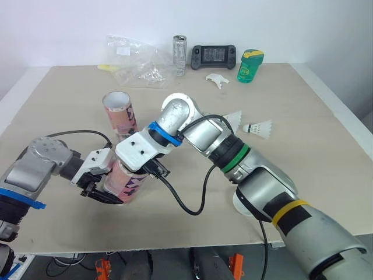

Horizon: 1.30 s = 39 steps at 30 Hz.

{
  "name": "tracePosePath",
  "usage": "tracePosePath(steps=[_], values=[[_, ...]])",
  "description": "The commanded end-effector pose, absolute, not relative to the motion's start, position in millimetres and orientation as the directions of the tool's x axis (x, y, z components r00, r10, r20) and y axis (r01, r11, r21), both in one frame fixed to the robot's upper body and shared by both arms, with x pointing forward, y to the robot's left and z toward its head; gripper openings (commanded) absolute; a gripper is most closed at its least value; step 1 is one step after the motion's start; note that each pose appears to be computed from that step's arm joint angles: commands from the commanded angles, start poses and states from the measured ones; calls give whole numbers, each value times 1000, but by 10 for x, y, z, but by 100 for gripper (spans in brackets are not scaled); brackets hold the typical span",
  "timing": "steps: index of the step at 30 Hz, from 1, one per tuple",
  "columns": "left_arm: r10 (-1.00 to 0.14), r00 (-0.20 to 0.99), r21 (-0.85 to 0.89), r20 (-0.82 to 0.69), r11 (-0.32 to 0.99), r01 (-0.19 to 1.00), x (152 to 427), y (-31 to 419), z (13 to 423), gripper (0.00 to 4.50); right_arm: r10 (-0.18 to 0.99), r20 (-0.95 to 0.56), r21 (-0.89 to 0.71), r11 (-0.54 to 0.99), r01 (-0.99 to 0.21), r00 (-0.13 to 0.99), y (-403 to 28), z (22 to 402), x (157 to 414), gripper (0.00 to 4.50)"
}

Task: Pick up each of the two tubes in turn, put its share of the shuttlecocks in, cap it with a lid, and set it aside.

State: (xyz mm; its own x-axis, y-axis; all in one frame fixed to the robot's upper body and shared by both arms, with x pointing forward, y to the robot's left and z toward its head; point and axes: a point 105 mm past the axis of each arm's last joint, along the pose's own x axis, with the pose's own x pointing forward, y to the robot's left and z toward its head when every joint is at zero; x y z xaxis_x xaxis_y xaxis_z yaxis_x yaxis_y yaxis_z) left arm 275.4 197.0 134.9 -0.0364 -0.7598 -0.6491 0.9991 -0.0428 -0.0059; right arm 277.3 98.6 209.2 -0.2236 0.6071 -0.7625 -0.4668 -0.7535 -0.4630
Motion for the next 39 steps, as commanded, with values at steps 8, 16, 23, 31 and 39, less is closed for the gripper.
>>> tracePosePath(steps=[8,16,23,31,39], values=[[-825,14,78,-565,-37,996,2755,1884,1465,284,699,-619,-439,-685,-582,-357,572,2619,2776,4],[-914,102,179,-393,32,983,2856,1556,1423,284,751,-635,-422,-532,-734,-179,-145,2643,3069,32],[-967,178,225,-181,136,965,2904,1150,1350,284,678,-735,-356,-395,-847,-7,-1086,2436,3032,332],[-962,233,194,-144,203,960,3028,944,1014,284,495,-868,-185,-291,-939,18,-1686,1803,2981,382],[-958,228,200,-175,193,961,3063,886,864,284,441,-895,-164,-177,-971,71,-1808,1375,3143,382]])
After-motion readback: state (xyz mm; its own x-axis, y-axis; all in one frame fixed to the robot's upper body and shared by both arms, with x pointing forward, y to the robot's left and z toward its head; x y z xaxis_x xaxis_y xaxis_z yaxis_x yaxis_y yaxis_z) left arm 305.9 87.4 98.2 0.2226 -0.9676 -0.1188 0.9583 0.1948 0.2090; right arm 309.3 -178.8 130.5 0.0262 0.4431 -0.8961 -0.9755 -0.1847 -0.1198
